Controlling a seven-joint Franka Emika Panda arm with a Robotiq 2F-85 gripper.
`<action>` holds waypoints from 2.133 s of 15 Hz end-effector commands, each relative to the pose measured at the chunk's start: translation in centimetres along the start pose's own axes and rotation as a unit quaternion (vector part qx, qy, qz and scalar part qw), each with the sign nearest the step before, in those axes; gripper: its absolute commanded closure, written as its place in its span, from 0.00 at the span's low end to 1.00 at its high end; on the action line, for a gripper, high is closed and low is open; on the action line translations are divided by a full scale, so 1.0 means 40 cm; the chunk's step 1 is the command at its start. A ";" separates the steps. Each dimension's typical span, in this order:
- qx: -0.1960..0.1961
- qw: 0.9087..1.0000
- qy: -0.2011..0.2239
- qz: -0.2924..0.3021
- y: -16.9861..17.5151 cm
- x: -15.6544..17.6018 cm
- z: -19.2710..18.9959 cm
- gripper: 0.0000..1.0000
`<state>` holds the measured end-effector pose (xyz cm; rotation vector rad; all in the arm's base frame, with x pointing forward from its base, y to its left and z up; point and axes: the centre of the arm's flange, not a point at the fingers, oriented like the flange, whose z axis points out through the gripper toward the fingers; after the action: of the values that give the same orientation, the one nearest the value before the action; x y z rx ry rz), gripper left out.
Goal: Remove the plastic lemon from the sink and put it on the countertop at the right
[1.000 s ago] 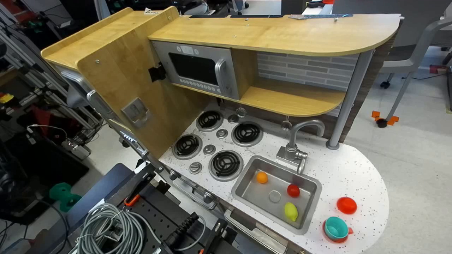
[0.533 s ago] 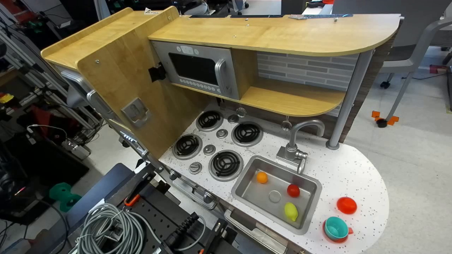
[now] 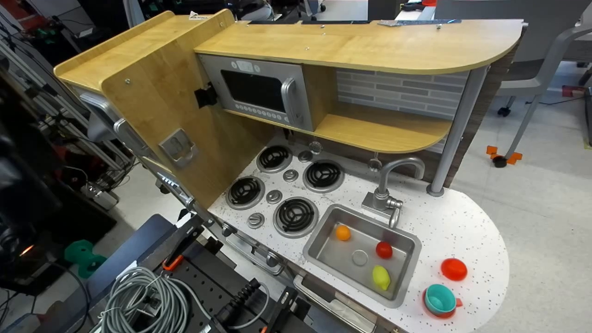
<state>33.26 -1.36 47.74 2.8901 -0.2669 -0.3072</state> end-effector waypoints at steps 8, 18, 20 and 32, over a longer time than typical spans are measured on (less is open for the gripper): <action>-0.007 1.000 0.013 -0.006 -0.030 0.340 0.390 0.00; 0.026 0.999 0.023 0.035 0.037 0.557 0.663 0.00; 0.025 0.998 0.028 0.048 0.060 0.597 0.706 0.00; 0.024 0.997 0.047 0.054 0.053 0.792 1.049 0.00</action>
<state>51.22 -16.64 5.95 2.9251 -0.4346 -0.1934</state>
